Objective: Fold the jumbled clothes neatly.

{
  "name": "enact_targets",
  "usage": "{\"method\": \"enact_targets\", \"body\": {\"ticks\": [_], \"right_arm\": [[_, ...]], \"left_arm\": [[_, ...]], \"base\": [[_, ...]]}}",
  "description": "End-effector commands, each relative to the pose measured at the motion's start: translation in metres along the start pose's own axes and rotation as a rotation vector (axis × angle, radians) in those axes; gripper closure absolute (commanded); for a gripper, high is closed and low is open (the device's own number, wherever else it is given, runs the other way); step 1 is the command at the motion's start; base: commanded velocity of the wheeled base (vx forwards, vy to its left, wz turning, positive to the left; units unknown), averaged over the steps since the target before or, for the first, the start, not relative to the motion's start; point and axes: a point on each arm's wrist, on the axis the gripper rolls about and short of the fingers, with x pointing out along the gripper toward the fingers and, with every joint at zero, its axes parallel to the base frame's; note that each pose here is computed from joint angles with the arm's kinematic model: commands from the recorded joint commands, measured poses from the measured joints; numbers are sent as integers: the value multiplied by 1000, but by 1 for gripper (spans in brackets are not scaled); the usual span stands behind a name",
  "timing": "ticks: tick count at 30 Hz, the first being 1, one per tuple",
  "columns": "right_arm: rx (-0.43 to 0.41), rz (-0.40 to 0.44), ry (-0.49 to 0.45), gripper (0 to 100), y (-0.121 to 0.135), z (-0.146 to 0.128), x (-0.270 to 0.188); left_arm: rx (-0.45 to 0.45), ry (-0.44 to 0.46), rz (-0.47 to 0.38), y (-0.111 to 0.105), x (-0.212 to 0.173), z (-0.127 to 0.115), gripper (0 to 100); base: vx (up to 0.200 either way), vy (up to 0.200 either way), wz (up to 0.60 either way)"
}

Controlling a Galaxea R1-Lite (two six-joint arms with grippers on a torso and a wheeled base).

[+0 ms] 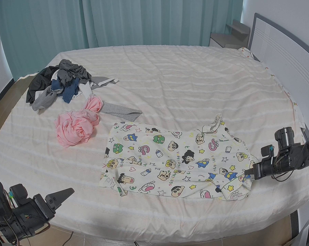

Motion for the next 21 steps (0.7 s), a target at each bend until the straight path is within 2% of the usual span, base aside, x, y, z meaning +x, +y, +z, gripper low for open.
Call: {"method": "enact_targets", "body": {"ticks": [1, 14, 18, 21], "right_arm": [[7, 4, 34, 100, -2, -7, 7], [-10, 34, 27, 100, 6, -3, 14], [-33, 38, -24, 100, 10, 2, 14], [0, 49, -87, 100, 16, 9, 15]], "left_arm": [[1, 3, 5, 1, 1, 0, 0], [-5, 43, -4, 2, 1, -3, 0], [-26, 46, -8, 2, 1, -3, 0], [-29, 45, -9, 2, 1, -3, 0]], "base": [[0, 0, 0], [0, 0, 0], [0, 0, 0], [0, 0, 0]]}}
